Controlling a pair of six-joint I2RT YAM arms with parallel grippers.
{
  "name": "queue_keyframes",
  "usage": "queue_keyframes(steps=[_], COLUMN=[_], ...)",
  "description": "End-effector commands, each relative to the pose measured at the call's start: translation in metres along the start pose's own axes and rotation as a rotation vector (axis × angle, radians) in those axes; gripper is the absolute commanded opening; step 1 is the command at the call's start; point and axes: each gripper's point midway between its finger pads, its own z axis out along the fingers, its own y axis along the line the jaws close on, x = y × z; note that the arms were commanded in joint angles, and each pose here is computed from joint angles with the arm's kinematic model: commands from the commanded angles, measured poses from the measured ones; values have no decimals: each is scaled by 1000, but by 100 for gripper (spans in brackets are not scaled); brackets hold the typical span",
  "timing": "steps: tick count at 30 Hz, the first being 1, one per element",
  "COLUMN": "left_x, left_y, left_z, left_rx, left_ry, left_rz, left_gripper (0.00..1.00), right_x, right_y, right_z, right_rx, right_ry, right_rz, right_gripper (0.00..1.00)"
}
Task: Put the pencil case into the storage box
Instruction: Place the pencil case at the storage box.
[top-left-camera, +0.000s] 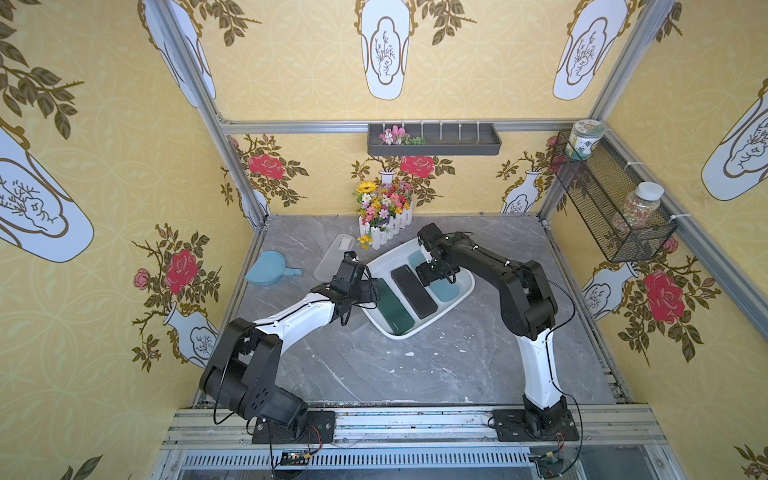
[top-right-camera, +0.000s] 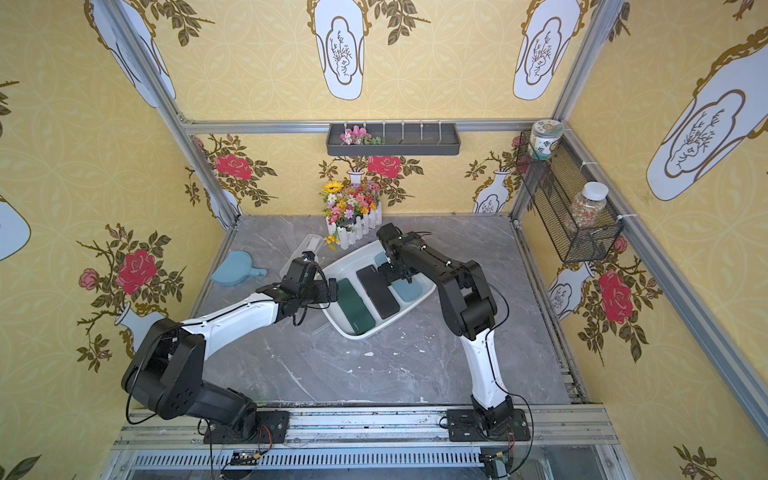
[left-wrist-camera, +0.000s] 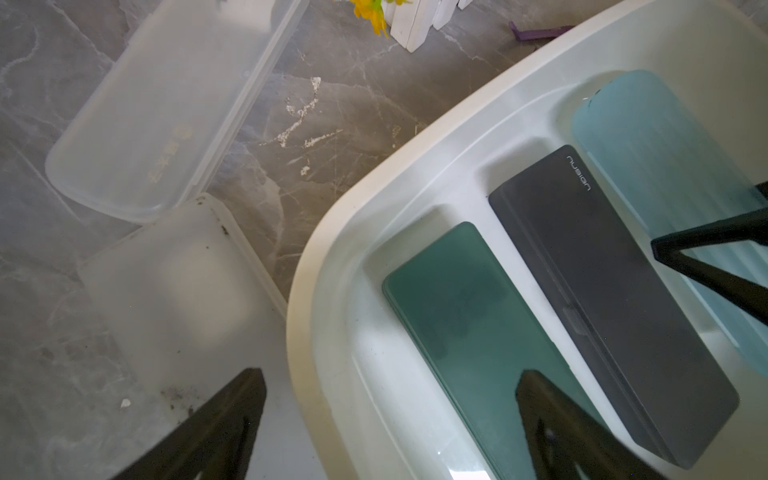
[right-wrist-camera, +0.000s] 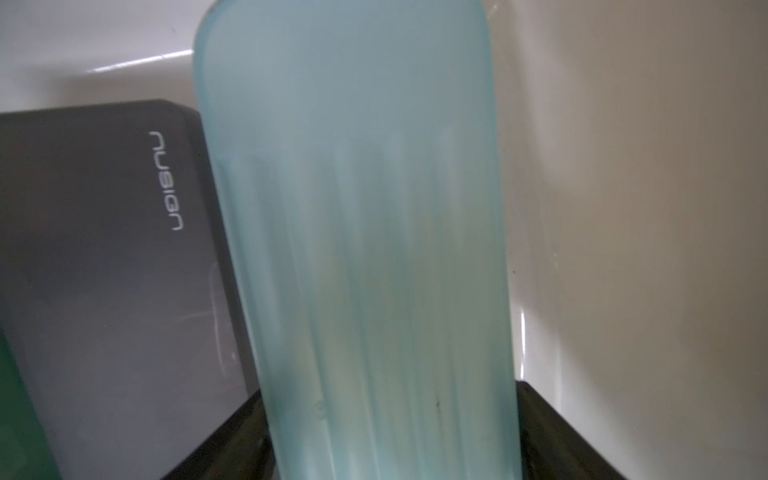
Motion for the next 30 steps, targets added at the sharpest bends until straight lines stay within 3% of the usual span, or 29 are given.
queue_keyframes(steps=[1,6,12,18,22,26,30], left_x=[3,4,2,-14,-24,-24,-13], left_y=[1,2,3,10,26,61,86], left_z=[2,2,1,-12,-22,-22,-20], left_rx=[-4,-7,-9,-64,-142,-204,-180], left_ry=[6,7,2,-45,-61,-20,42], left_rz=[-5,-5,-9,-55,-157,-366,-582], left_gripper=[100,100,100,100,100,100,100], right_x=[-7,-9,-11,-23,-26,-16,0], right_y=[-6,-7,-9,-18,-10,-1,6], right_z=[4,7,5,-34,-61,-75,-85], right_rx=[14,19,31,38,-7,-25,-54], right_ry=[-29,-21,-31,-129,-180,-193,-214], right_rz=[16,10,18,86,113,131,164], right_gripper=[86,97,97,97,97,97,97])
